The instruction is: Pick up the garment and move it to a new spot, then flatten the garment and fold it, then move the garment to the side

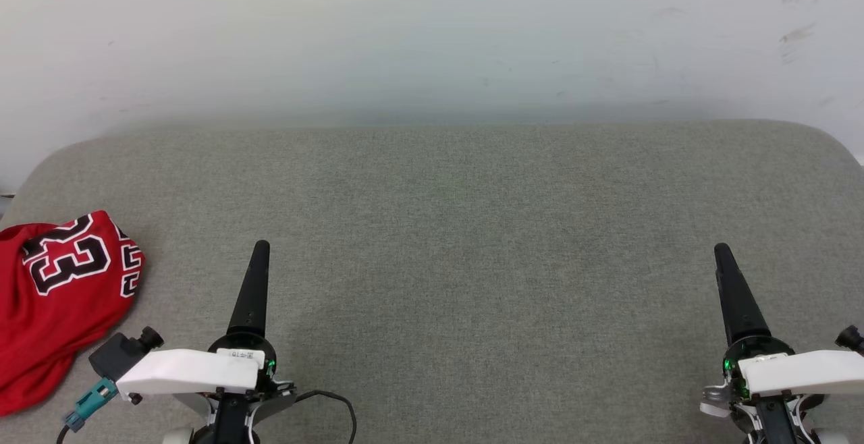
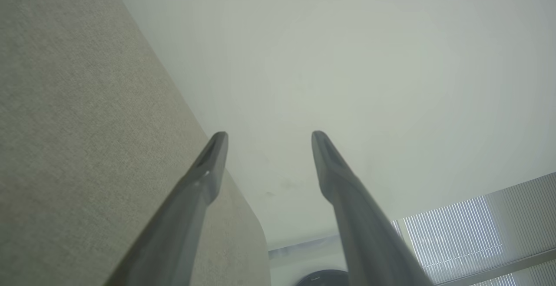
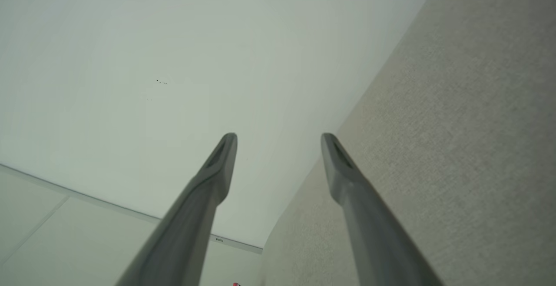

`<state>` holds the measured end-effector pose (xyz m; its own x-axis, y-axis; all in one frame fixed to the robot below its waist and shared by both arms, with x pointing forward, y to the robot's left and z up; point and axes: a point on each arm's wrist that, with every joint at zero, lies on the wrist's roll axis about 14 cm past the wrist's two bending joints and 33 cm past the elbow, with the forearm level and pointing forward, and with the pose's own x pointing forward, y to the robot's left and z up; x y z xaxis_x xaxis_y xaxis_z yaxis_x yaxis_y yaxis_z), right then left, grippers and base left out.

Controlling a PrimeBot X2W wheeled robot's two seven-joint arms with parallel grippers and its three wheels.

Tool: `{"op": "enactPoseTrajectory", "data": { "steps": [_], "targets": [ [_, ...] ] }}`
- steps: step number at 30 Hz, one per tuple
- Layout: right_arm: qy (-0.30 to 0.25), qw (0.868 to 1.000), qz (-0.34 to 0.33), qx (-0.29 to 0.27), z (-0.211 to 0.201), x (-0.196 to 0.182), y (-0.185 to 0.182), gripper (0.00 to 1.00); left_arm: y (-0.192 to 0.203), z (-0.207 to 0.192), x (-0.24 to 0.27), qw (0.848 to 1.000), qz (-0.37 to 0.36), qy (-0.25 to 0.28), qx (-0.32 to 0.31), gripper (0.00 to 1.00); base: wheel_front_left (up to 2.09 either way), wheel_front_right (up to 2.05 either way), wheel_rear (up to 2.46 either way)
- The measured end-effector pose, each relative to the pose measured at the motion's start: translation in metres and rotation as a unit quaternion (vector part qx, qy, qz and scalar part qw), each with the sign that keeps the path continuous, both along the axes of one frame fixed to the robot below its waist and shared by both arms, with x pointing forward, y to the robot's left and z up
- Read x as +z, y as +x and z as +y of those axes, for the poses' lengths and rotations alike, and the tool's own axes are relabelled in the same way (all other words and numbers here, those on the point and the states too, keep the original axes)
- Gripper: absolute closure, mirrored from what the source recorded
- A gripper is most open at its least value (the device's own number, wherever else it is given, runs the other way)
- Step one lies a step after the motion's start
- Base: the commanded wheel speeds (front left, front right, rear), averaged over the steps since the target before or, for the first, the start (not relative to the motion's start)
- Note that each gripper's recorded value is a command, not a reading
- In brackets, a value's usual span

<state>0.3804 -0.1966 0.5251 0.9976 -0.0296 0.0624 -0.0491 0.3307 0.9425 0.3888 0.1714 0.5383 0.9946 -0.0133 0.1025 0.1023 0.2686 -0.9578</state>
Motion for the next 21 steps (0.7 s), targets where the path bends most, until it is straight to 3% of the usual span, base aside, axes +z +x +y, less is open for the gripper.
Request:
{"op": "enactPoseTrajectory", "data": {
  "steps": [6, 14, 16, 17, 21],
  "targets": [
    [-0.097, 0.995, 0.000, -0.010, -0.004, 0.001, -0.002, 0.00, 0.000, -0.002, 0.004, 0.997, -0.009, 0.075, 0.005, 0.00, 0.00, 0.00, 0.00],
    [-0.202, 0.979, -0.008, -0.009, 0.000, 0.009, -0.003, 0.00, 0.000, -0.003, 0.007, 0.985, -0.020, 0.170, 0.013, 0.00, 0.00, 0.00, 0.00],
    [-0.228, 0.974, -0.013, -0.008, 0.001, 0.013, -0.003, 0.00, 0.000, -0.004, 0.008, 0.980, -0.023, 0.195, 0.013, 0.00, 0.00, 0.00, 0.00],
    [-0.264, 0.964, -0.015, -0.007, 0.002, 0.016, -0.004, 0.00, 0.000, -0.006, 0.009, 0.971, -0.028, 0.236, 0.015, 0.00, 0.00, 0.00, 0.00],
    [-0.305, 0.952, -0.020, -0.004, 0.005, 0.020, -0.005, 0.00, 0.000, -0.007, 0.010, 0.957, -0.034, 0.286, 0.018, 0.00, 0.00, 0.00, 0.00]
  ]
}}
